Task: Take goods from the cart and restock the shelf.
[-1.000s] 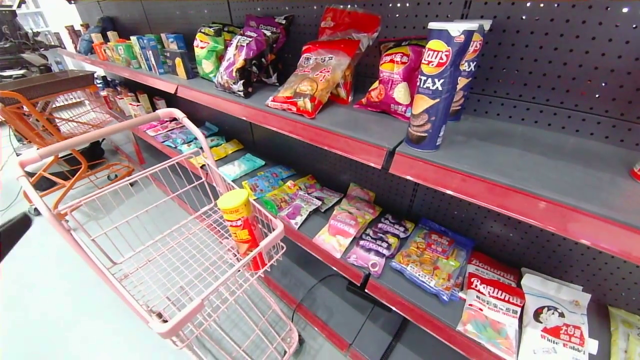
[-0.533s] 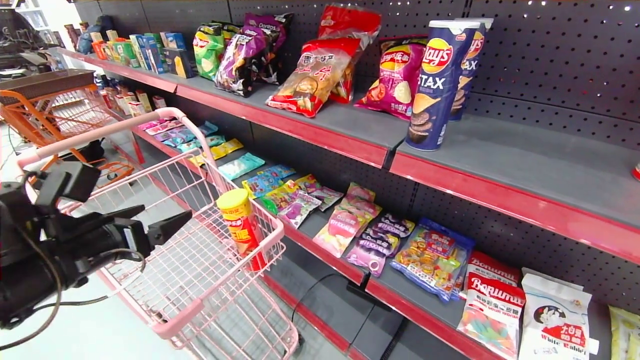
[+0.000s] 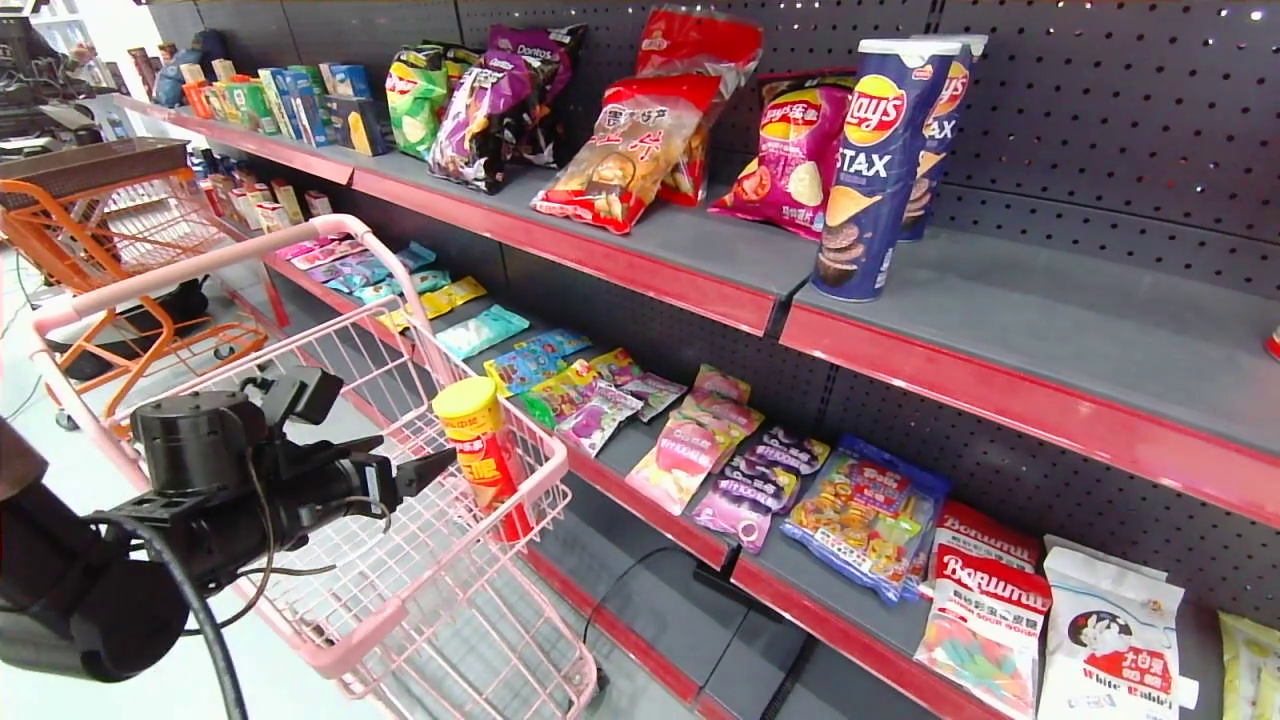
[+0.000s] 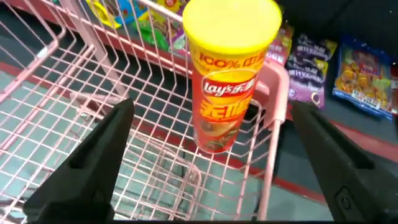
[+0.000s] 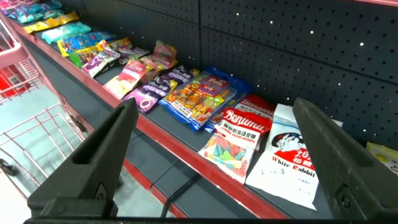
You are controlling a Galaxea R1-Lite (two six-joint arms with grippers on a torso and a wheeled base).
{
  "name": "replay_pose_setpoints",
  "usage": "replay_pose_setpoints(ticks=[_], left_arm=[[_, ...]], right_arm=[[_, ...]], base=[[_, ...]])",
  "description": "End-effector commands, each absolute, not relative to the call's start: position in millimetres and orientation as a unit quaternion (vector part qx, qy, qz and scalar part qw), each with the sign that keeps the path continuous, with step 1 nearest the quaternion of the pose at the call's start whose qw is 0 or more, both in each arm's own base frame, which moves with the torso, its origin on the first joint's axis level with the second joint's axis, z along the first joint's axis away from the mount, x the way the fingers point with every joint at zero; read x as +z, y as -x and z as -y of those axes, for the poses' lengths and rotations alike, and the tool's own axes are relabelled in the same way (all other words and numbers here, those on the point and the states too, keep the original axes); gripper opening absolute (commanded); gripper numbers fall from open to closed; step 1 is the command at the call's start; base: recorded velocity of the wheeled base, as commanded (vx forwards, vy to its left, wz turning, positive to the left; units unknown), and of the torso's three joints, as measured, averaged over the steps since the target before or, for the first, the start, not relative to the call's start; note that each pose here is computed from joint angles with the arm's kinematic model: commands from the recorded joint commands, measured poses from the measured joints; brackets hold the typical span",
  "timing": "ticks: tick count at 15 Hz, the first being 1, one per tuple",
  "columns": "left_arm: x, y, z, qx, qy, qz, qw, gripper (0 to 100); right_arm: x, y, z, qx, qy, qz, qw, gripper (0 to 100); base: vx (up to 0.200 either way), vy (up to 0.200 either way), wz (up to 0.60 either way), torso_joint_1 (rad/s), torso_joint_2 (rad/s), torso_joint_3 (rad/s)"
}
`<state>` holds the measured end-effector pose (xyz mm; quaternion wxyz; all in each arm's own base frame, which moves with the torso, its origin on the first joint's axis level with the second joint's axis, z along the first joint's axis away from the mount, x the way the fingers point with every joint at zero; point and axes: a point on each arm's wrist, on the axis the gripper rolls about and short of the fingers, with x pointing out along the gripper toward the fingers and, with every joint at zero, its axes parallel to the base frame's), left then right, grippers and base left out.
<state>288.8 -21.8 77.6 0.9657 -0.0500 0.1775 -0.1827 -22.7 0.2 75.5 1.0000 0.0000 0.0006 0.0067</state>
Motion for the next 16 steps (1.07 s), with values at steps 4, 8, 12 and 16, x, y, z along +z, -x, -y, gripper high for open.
replay_pose_setpoints(ticks=[4,8,12,16], left_arm=[[61.9,-337.6,25.6,-0.187,0.048,-0.164,0.967,100],[53.0,-346.9,40.1,-0.208,0.045,-0.169,0.962,100],[51.1,-352.9,50.6,-0.223,0.043,-0.167,0.959,100],[46.4,-367.0,55.2,-0.227,0.042,-0.159,0.96,100]], right_arm=[[75.5,22.7,-0.2,0.007,0.001,-0.001,1.0,100],[75.5,22.7,-0.2,0.008,0.001,-0.001,1.0,100],[75.5,22.7,-0.2,0.007,0.002,-0.001,1.0,100],[75.5,22.7,-0.2,0.007,0.002,-0.001,1.0,100]], base=[[0.0,0.0,0.0,0.0,0.0,0.0],[0.0,0.0,0.0,0.0,0.0,0.0],[0.0,0.0,0.0,0.0,0.0,0.0],[0.0,0.0,0.0,0.0,0.0,0.0]])
